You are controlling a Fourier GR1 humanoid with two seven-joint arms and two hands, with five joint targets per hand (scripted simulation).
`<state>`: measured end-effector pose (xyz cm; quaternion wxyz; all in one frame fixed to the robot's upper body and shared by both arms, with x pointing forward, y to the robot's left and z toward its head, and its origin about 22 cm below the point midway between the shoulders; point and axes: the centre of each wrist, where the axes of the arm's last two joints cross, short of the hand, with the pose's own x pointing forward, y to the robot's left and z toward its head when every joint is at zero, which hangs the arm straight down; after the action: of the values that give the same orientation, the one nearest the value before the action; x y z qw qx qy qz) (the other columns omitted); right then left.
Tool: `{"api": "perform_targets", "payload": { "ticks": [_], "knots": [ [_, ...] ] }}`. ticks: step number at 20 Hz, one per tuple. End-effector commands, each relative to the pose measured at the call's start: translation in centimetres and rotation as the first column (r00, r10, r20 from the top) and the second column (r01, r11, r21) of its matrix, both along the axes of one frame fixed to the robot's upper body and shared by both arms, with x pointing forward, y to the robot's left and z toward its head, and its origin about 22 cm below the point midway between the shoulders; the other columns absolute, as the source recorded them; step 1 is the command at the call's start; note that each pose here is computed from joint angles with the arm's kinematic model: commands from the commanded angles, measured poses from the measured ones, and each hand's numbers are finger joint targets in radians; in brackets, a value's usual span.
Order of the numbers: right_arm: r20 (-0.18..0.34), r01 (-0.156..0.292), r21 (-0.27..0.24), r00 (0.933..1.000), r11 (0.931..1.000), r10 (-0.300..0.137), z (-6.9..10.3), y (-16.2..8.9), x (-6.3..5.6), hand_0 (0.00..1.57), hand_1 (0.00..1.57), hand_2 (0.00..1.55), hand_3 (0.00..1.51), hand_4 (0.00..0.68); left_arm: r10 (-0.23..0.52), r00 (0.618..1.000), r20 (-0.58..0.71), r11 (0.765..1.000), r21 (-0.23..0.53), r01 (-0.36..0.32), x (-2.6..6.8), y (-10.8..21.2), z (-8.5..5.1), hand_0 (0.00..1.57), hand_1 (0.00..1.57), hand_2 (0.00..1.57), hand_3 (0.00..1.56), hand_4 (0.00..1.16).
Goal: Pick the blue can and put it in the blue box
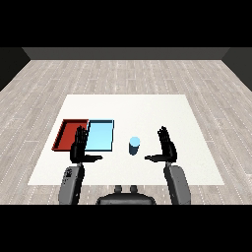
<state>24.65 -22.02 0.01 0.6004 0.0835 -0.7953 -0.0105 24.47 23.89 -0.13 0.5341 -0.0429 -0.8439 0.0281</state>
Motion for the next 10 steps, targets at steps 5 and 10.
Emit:
{"api": "perform_targets", "payload": {
  "ticks": [5,10],
  "knots": [
    [-0.062,-0.017,0.037,0.9979,0.9992,0.020,-1.8,2.3,2.0,0.00,0.00,0.00,0.00,0.000,-0.013,1.000,-0.020,1.000,-0.015,0.012,0.91,0.4,-0.2,0.00,0.00,0.00,0.00,0.00],
    [-0.115,-0.003,0.056,0.9934,0.9984,0.009,-2.8,2.4,3.1,0.00,0.00,0.00,0.00,0.000,0.003,1.000,-0.005,0.999,-0.034,-0.003,1.49,0.7,1.3,0.00,0.00,0.00,0.00,0.00]
  ]
}}
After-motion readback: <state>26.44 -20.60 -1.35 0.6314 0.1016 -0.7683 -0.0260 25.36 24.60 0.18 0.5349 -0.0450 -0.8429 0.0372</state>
